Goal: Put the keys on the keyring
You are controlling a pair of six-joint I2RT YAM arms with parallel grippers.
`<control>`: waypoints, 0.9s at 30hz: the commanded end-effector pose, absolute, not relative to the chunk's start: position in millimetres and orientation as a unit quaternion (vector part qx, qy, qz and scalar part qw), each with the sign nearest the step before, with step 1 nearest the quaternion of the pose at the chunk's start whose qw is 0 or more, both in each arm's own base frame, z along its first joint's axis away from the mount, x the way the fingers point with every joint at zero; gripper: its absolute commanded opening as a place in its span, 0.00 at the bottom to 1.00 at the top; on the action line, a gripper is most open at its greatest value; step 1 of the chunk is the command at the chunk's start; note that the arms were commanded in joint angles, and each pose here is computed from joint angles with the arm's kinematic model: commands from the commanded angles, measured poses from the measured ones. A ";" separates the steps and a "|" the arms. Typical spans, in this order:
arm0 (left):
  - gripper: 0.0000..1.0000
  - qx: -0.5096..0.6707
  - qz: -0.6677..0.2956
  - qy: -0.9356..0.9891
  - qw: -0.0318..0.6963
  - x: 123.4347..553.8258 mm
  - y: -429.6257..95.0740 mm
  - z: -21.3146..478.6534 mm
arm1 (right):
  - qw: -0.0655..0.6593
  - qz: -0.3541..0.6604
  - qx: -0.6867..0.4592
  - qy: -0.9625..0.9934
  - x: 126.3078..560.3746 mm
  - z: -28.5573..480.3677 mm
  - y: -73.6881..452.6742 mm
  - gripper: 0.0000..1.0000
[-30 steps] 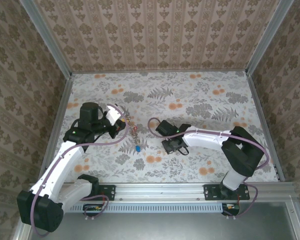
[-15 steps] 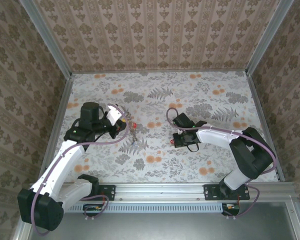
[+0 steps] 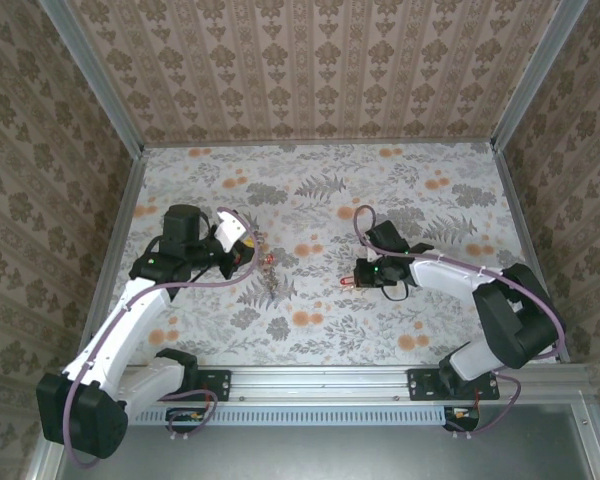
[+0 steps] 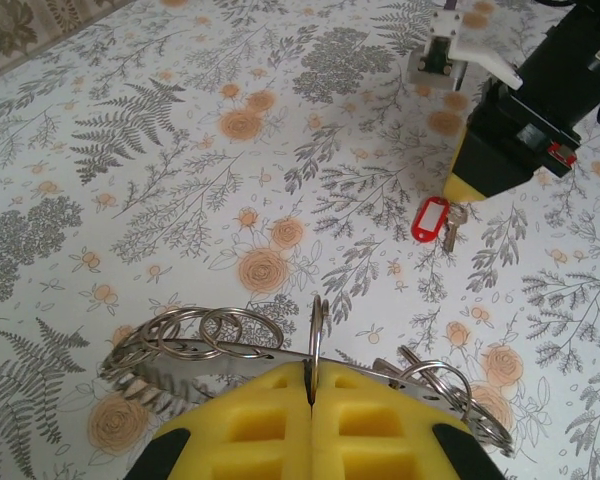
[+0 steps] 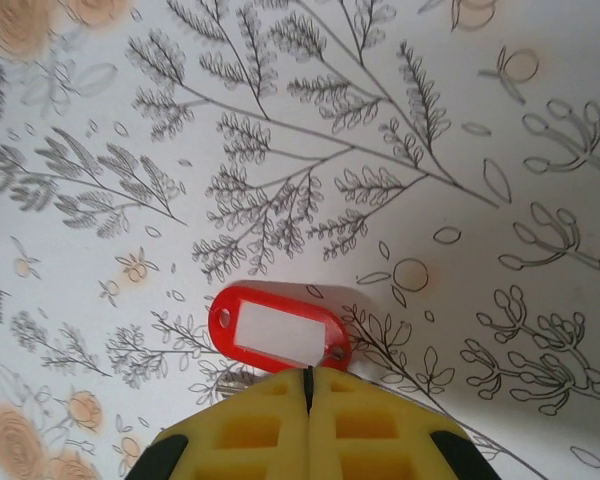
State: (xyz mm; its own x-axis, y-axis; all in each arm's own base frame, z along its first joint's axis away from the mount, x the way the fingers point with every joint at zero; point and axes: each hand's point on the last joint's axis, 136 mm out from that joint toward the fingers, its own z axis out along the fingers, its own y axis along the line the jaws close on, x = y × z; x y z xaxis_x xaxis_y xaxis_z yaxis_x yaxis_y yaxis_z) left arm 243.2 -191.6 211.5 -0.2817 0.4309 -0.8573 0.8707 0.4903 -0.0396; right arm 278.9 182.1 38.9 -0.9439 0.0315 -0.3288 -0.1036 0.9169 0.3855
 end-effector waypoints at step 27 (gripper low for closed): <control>0.00 0.443 -0.281 0.738 0.424 243.1 -198.7 224.6 | 0.176 0.220 0.014 0.959 279.7 34.0 148.4 0.24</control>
